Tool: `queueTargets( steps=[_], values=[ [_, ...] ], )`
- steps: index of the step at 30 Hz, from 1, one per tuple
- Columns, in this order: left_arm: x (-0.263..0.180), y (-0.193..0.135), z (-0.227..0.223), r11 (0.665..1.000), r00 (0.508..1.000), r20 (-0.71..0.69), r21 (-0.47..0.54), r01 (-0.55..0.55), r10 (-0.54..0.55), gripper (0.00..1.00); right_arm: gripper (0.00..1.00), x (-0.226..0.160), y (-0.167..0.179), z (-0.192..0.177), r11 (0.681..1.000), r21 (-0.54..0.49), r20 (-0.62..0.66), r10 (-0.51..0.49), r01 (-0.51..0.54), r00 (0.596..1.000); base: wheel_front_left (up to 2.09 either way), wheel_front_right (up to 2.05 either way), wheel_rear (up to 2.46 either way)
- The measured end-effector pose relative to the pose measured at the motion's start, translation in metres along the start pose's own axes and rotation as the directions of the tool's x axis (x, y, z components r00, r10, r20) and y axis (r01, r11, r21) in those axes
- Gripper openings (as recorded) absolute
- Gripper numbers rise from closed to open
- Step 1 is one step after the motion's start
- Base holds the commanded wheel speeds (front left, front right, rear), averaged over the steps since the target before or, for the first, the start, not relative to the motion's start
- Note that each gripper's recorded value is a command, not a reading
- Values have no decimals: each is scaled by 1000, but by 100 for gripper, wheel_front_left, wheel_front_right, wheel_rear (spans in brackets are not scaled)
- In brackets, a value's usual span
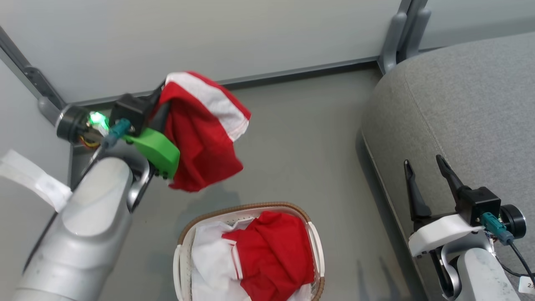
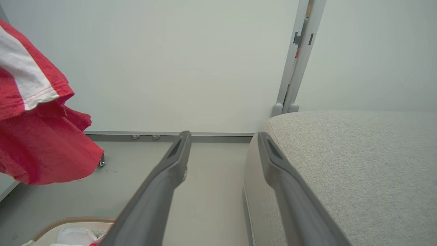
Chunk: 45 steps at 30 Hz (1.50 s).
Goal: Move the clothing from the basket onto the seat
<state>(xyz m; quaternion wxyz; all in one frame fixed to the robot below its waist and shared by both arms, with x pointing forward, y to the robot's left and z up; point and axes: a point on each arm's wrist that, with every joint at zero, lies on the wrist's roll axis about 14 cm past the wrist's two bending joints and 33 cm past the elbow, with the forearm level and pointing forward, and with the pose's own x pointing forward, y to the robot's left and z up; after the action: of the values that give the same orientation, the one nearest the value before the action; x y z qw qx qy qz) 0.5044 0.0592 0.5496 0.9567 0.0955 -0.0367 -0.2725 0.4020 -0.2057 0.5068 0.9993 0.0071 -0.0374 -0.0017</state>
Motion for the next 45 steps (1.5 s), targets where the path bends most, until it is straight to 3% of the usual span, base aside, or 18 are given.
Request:
queueTargets(
  steps=[8,16,22,28,35,40,45],
  values=[
    [10,14,90,993,989,144,121,17,-34,0,100,-4,27,18,997,5,50,78,-79,996,0,0,0],
    [17,-1,138,978,972,213,198,61,-103,0,100,-2,64,34,982,0,96,189,-190,977,0,0,0],
    [13,-23,160,968,955,249,229,103,-161,0,100,-6,119,42,934,-60,109,356,-351,928,0,0,0],
    [6,-36,178,959,939,283,256,124,-197,0,100,2,148,50,890,-140,112,450,-434,886,0,0,0],
    [-2,-50,189,951,923,306,273,148,-231,0,100,17,164,54,854,-213,94,501,-474,860,0,0,0],
    [-8,-60,197,946,911,326,278,165,-254,0,100,17,173,48,840,-211,71,524,-500,849,0,0,0],
    [-17,-72,203,949,896,346,243,200,-278,0,100,12,196,51,805,-197,77,582,-560,809,0,0,0]
  ],
)
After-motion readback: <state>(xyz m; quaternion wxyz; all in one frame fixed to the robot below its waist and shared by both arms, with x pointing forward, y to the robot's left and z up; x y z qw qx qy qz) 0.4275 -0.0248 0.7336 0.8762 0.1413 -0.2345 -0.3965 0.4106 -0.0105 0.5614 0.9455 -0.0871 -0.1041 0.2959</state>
